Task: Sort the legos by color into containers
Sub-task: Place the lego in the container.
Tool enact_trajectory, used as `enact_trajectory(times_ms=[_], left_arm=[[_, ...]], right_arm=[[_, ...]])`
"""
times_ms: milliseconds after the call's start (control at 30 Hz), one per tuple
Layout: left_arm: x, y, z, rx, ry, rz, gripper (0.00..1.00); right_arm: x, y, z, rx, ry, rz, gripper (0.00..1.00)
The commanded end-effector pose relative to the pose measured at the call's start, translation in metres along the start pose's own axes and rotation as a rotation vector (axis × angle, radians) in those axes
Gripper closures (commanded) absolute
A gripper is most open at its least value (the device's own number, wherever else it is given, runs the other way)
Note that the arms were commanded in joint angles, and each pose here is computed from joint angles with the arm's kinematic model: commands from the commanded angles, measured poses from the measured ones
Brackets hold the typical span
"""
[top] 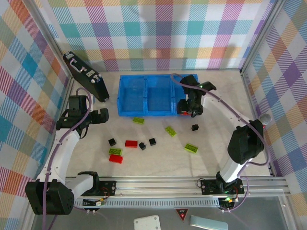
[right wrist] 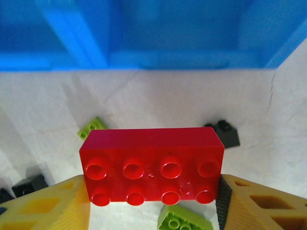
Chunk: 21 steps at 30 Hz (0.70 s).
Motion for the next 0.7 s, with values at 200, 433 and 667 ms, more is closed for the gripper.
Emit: enact_trajectory(times_ms=[200, 433, 667], left_arm=[[0.006, 0.004, -0.003, -0.012, -0.009, 0.034, 0.0], [0.007, 0.005, -0.004, -0.011, -0.014, 0.044, 0.0], [0.007, 0.005, -0.004, -0.01, -0.013, 0.046, 0.0]], right_arm=[[-0.005, -0.017, 0.049, 0.085, 0.042, 0.018, 0.36], [-0.007, -0.04, 0.077, 0.125, 0.027, 0.018, 0.36], [-0.007, -0.067, 0.086, 0.188, 0.032, 0.004, 0.36]])
Point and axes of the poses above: each hand's point on the last joint's axis, 136 mm out from that joint toward the fingers, its own y axis back along the fingers, its own x axis along the line the jaws close on, z = x × y, the point moved 8 cm from there along y, back along the fingers, and after that the axes turned 4 degrees about -y, right-handed, at the moved point
